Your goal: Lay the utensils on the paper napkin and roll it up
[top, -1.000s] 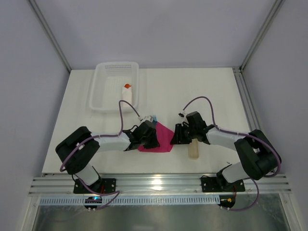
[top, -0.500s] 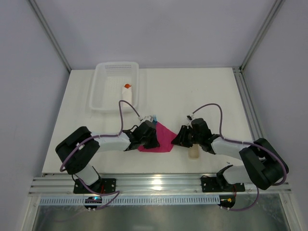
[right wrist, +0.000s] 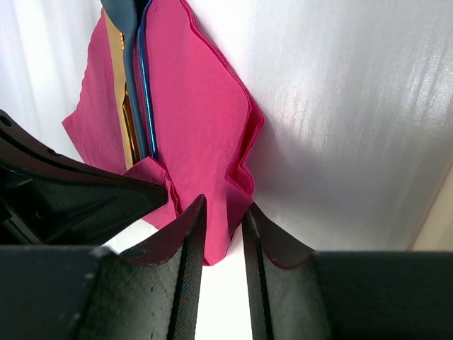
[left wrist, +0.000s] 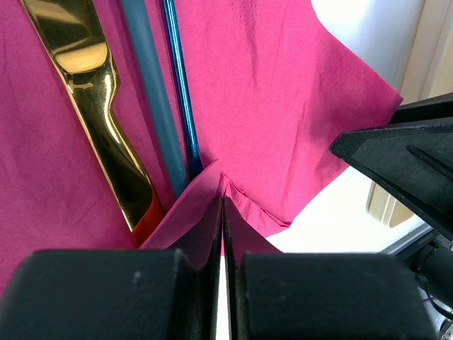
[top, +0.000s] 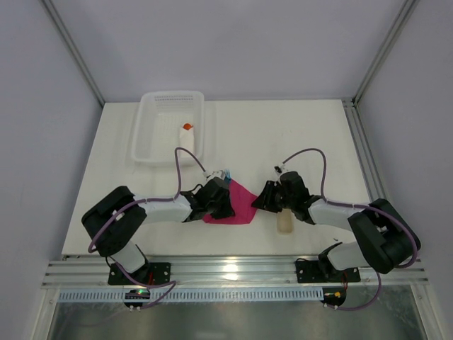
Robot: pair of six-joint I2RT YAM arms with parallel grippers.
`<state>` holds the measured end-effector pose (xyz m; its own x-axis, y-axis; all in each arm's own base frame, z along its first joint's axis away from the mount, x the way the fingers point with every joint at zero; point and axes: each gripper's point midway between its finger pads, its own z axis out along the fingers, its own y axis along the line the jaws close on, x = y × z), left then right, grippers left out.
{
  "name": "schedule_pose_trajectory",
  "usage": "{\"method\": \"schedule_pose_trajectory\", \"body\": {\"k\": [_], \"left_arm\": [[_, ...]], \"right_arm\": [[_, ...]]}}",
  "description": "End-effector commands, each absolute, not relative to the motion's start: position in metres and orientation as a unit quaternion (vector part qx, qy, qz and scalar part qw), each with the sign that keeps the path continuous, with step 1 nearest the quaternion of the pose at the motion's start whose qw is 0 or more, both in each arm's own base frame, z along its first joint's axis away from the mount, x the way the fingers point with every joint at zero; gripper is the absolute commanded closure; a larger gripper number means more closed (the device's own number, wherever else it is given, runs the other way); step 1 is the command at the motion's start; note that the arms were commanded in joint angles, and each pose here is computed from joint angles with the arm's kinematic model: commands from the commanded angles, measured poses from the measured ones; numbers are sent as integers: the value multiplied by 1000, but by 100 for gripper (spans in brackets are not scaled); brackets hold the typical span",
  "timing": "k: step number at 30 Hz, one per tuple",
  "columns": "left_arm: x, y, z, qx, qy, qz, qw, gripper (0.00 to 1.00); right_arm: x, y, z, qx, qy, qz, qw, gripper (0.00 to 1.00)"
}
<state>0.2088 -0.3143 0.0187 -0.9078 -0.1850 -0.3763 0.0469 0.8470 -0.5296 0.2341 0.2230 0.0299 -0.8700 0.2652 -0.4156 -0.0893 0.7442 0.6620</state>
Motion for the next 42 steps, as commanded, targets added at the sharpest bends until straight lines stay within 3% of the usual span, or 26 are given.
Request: {"method": "schedule_pose_trajectory", "body": {"k": [1,9,14,42], "left_arm": [[211,-313,24,-40,934,-274,224,100],[210,-311,24,-42,935,-273,225,100],[210,-311,23,-43,935,-272,224,100],[207,-303,19,-53,938,-258,225,100]], "right_arm": [[257,229,46,37,883,361,297,70],[261,228,52,10,885,350,308,81],[259,238,62,-27,878,370,302,96],[243,300,119,-85,832,474,275,96]]}}
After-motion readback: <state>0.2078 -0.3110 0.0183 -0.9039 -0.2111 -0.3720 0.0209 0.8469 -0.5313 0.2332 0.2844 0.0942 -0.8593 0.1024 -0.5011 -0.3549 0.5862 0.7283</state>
